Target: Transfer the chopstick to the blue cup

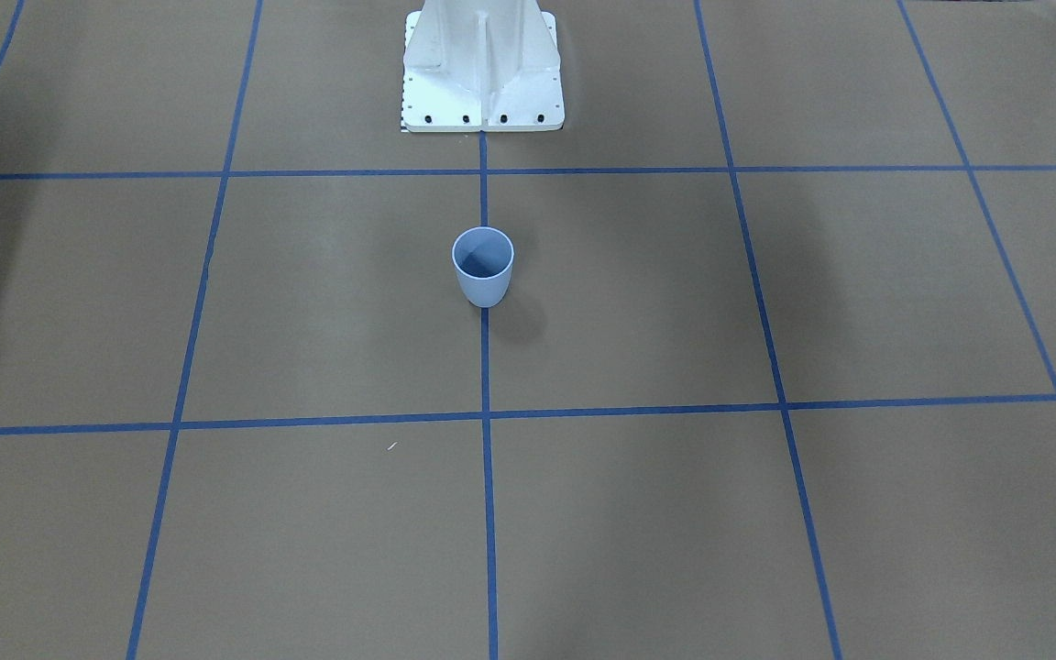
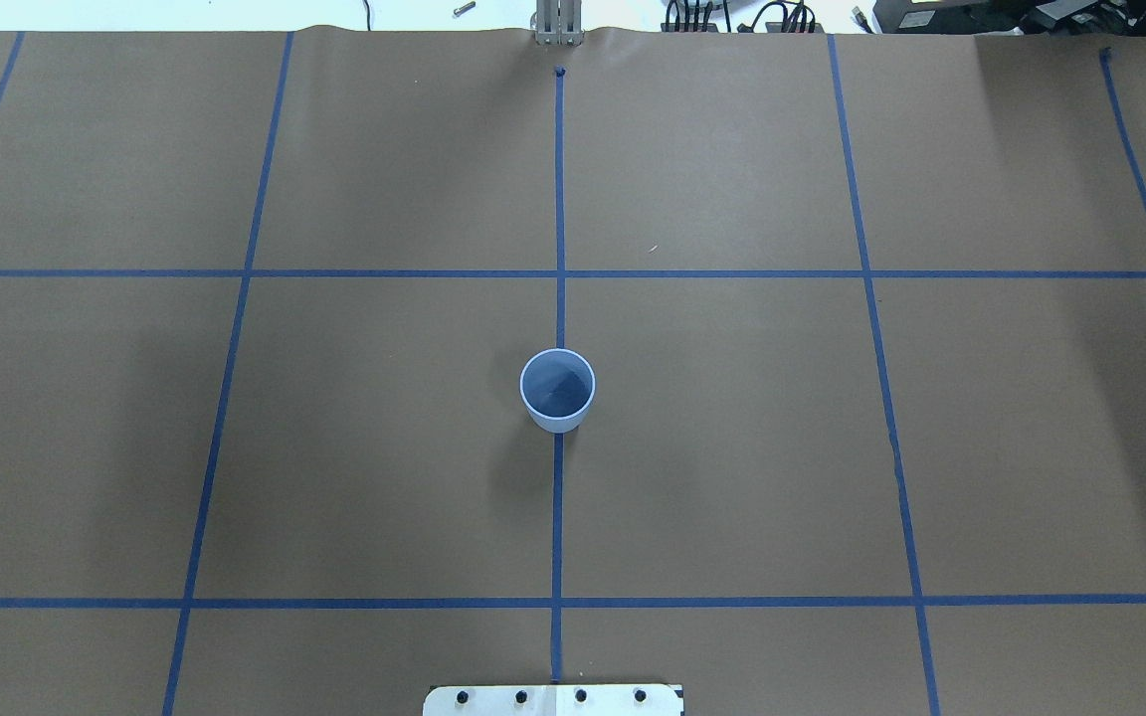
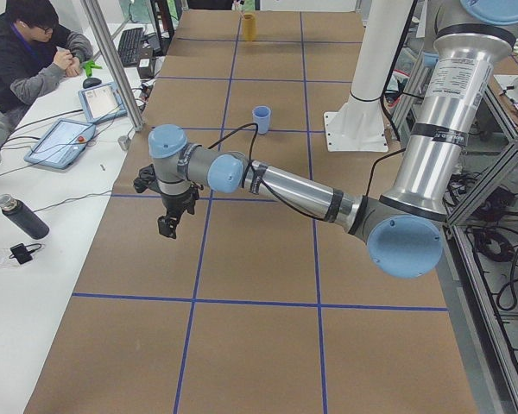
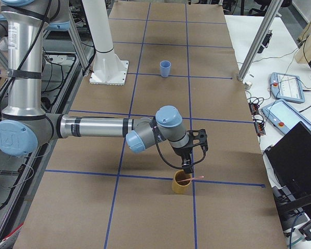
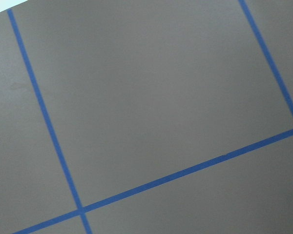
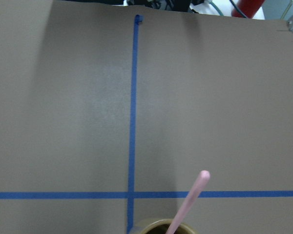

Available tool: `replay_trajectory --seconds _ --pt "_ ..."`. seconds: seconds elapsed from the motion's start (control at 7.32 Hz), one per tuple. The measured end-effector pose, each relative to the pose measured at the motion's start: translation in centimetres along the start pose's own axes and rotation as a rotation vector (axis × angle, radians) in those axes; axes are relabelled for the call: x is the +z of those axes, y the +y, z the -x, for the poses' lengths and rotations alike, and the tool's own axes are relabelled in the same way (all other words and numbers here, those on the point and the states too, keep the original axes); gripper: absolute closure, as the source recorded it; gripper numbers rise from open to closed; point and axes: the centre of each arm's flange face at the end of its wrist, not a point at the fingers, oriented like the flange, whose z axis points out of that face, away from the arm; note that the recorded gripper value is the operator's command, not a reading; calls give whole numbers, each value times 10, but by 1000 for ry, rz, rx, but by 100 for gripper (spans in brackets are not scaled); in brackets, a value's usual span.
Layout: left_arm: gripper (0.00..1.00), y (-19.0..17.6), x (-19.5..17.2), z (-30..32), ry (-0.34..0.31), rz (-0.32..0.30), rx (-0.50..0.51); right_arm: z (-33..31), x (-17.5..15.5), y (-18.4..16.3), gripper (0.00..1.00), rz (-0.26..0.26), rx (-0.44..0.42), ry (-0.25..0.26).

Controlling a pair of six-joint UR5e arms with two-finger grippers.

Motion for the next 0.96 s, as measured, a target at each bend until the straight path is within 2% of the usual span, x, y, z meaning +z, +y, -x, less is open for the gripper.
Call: replay_trajectory --seconds 0.14,0.27,0.41,0.68,0.96 --pt "2 6 1 7 -1 4 0 -5 9 -7 4 -15 33 22" --pt "2 9 2 9 1 6 -1 -10 22 -9 11 -39 57 22" --pt "2 11 3 10 4 7 -3 -10 35 -9 22 -59 80 9" --pt "2 15 4 11 6 10 -5 -5 48 -5 60 -65 110 -8" --pt "2 16 5 11 7 12 -5 -3 50 -4 88 -62 118 -13"
